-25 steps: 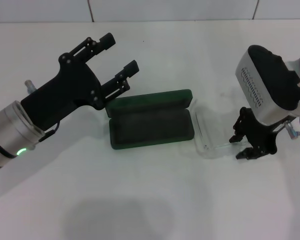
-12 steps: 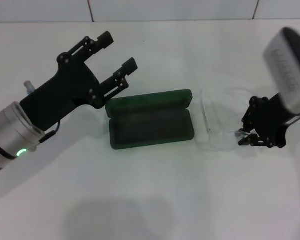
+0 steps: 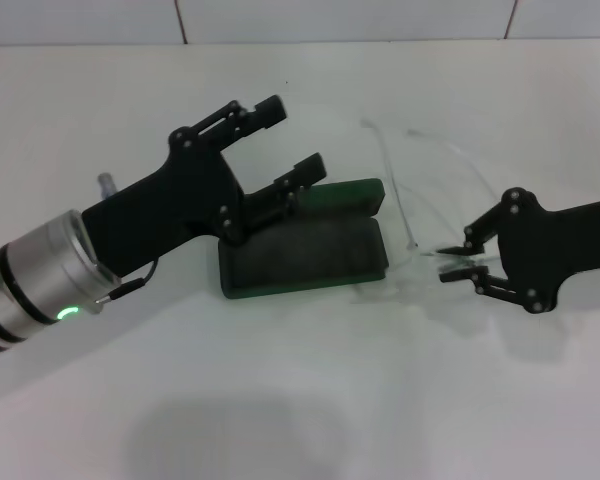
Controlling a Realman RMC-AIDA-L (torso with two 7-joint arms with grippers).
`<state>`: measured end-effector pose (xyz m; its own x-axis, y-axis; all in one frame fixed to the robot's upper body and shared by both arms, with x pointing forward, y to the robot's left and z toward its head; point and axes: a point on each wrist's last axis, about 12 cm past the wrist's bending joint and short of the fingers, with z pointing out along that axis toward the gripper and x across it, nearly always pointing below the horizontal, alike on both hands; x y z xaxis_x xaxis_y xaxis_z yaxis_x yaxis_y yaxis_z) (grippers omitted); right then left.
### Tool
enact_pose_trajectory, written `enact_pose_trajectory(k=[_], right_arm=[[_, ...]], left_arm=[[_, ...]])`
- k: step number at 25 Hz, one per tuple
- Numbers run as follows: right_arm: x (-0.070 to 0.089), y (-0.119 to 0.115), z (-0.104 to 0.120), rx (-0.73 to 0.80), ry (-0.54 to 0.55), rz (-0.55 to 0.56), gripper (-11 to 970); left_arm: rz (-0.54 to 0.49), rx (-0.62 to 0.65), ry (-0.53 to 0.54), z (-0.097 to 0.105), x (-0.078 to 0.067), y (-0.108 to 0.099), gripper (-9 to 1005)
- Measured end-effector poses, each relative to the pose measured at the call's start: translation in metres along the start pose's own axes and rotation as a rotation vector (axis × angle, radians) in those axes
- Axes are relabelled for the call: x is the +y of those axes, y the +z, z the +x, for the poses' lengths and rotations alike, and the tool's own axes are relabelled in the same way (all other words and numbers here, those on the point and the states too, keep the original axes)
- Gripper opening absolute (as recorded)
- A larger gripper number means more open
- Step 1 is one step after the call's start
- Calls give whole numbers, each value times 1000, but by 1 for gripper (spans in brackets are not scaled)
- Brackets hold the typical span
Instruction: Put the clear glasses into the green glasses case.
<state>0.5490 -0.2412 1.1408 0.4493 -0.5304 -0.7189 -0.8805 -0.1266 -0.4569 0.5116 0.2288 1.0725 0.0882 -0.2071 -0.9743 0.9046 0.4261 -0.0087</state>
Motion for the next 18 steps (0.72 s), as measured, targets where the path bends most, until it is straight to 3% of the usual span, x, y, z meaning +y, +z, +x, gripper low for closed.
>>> enact_pose_trajectory(k=[7, 12, 18], right_arm=[[17, 10, 13, -185, -131, 159, 116], [22, 14, 17, -198, -198, 186, 116], [26, 15, 19, -196, -205, 187, 116]], left_arm=[[156, 53, -55, -4, 2, 24, 711], [212, 69, -83, -8, 4, 38, 711], [224, 39, -91, -14, 6, 39, 711]])
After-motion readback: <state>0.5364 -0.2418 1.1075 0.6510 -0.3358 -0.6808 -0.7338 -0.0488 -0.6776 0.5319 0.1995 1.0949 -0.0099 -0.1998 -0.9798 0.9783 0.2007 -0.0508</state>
